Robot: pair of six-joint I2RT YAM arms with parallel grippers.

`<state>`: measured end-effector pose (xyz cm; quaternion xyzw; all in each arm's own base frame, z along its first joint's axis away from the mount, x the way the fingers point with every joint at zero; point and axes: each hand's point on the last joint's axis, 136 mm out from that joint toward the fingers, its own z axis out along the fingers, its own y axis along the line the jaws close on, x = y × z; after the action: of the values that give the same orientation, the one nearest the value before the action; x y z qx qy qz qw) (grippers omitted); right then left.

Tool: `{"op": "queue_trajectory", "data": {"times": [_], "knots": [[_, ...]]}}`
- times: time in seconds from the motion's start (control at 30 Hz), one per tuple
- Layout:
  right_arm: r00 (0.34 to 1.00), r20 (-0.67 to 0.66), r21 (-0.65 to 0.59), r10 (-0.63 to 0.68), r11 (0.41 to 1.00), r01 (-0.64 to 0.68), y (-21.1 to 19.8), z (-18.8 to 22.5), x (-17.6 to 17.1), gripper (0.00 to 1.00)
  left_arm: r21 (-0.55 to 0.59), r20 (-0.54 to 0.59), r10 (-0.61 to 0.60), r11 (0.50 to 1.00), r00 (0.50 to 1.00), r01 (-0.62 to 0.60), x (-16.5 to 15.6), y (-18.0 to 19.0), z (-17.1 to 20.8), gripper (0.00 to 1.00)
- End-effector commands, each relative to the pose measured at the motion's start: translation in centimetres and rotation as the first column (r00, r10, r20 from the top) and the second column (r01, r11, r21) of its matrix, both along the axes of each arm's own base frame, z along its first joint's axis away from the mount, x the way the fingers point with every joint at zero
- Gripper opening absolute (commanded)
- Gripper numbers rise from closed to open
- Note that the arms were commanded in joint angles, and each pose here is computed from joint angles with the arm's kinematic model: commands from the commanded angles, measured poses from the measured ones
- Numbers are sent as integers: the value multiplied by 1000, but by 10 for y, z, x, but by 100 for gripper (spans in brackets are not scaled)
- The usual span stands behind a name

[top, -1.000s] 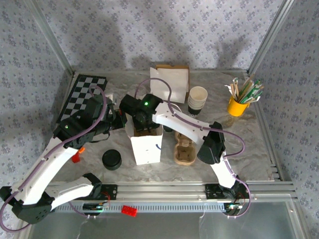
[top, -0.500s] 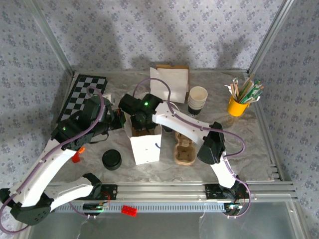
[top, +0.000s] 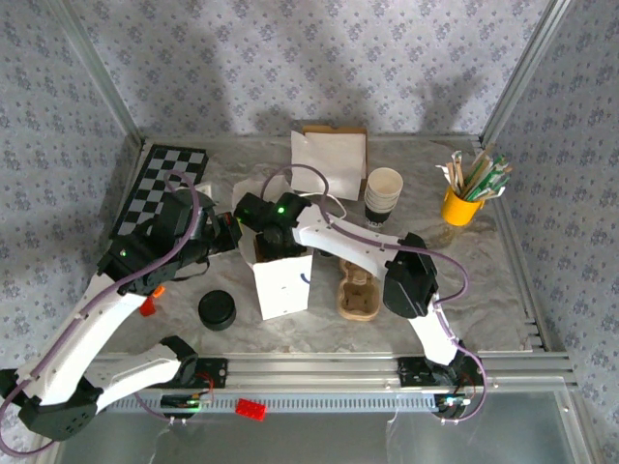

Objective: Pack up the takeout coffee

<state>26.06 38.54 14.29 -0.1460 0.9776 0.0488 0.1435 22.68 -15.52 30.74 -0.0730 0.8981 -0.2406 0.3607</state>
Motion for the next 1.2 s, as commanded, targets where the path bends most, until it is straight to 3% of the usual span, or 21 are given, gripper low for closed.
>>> {"op": "queue_trajectory", "data": {"times": [0.0,0.67,0.77,0.93,1.07,1.17], "knots": [[1000,-6,11,-5,1000,5,2,-4,2,30,-28,31,14,1000,999,-13,2,1,9,0],[978,208,237,28,968,-78,5,147,6,47,1,15,32,999,999,-32,6,7,3,0],[972,233,256,45,961,-106,1,166,5,52,-13,14,11,1000,1000,-11,6,1,4,12],[953,295,283,75,945,-162,-9,198,0,56,7,2,-1,1000,1000,1,10,-2,3,24],[943,324,298,76,938,-178,-27,219,-3,57,10,15,-13,1000,1000,13,16,-7,7,27],[936,345,294,74,938,-182,-43,230,-4,58,32,-3,0,999,1000,0,22,-5,2,24]]}}
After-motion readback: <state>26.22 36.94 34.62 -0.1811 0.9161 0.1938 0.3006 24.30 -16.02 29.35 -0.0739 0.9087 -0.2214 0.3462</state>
